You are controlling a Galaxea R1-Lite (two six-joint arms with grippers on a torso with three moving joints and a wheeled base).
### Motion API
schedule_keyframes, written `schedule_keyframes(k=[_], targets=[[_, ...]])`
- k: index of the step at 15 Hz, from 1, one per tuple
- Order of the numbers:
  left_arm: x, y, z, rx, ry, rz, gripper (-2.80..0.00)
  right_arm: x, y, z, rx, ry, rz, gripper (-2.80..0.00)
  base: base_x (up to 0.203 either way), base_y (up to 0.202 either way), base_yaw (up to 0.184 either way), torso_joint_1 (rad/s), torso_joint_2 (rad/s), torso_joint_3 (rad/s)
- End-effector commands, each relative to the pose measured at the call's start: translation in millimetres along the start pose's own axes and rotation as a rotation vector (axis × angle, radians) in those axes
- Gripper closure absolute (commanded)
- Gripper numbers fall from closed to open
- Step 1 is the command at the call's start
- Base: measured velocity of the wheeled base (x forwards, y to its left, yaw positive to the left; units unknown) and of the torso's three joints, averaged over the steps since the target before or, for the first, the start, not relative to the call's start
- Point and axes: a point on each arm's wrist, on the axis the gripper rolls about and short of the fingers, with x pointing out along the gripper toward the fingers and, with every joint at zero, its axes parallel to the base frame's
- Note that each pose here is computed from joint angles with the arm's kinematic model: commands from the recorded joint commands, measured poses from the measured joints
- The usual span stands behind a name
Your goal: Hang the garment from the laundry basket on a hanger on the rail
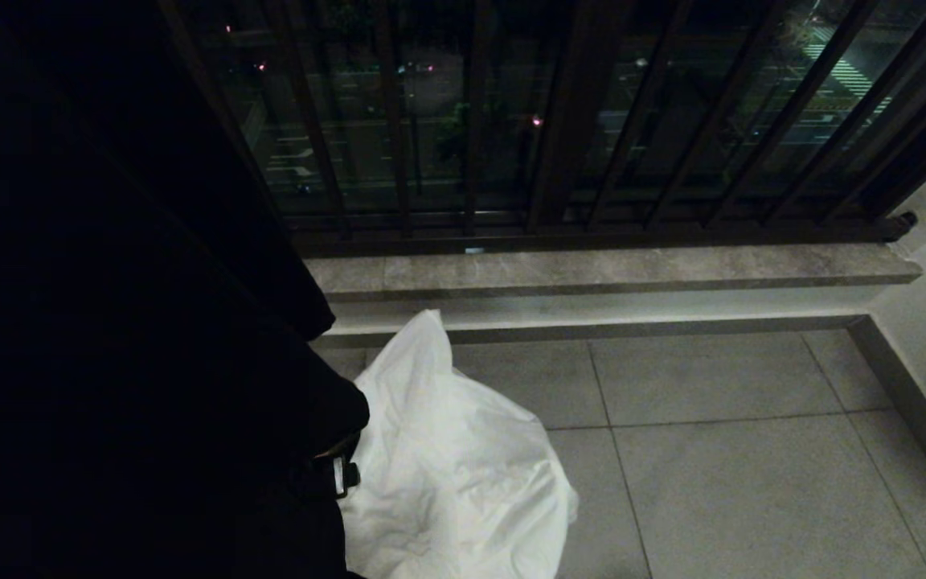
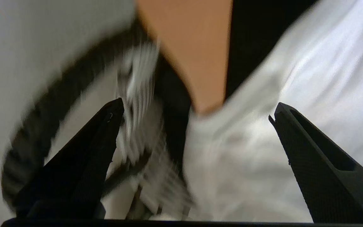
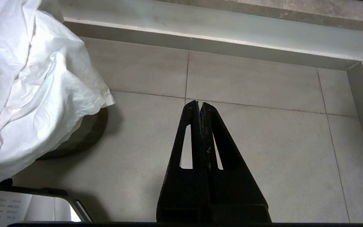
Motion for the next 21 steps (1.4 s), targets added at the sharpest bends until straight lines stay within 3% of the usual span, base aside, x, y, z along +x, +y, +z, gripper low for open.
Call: schedule_keyframes(k=[1, 3, 6, 8, 10, 13, 18, 21], targets=[[-1, -1.5, 5, -0.015, -0.057, -0.012, -2.80, 0, 0, 0, -0.001, 0.003, 0.001, 0.00, 0.000, 0.000, 0.000, 0.007, 0.00, -0.027], [-6, 0.3, 6, -0.028, -0.121, -0.025, -2.80, 0, 0, 0, -0.001, 0.003, 0.002, 0.00, 0.000, 0.000, 0.000, 0.000, 0.00, 0.000], [-5, 1.3, 4, -0.048, -0.121, -0.027, -2.80, 0, 0, 0, -0.002, 0.002, 0.001, 0.00, 0.000, 0.000, 0.000, 0.000, 0.00, 0.000], [4, 0.3, 2, -0.099, -0.103, -0.020, -2.80, 0, 0, 0, -0.002, 0.001, 0.001, 0.00, 0.000, 0.000, 0.000, 0.000, 0.00, 0.000], [15, 2.3, -5, -0.118, -0.085, 0.018, -2.80, 0, 0, 0, -0.002, 0.001, 0.001, 0.00, 0.000, 0.000, 0.000, 0.000, 0.00, 0.000], [17, 3.4, -5, -0.158, -0.126, 0.075, -2.80, 0, 0, 0, -0.002, 0.003, 0.002, 0.00, 0.000, 0.000, 0.000, 0.000, 0.00, 0.000], [-8, 1.4, 8, -0.217, -0.207, 0.027, -2.80, 0, 0, 0, -0.001, 0.004, 0.002, 0.00, 0.000, 0.000, 0.000, 0.000, 0.00, 0.000], [4, 3.9, 0, -0.211, -0.201, 0.095, -2.80, 0, 0, 0, -0.002, 0.004, 0.003, 0.00, 0.000, 0.000, 0.000, 0.000, 0.00, 0.000]])
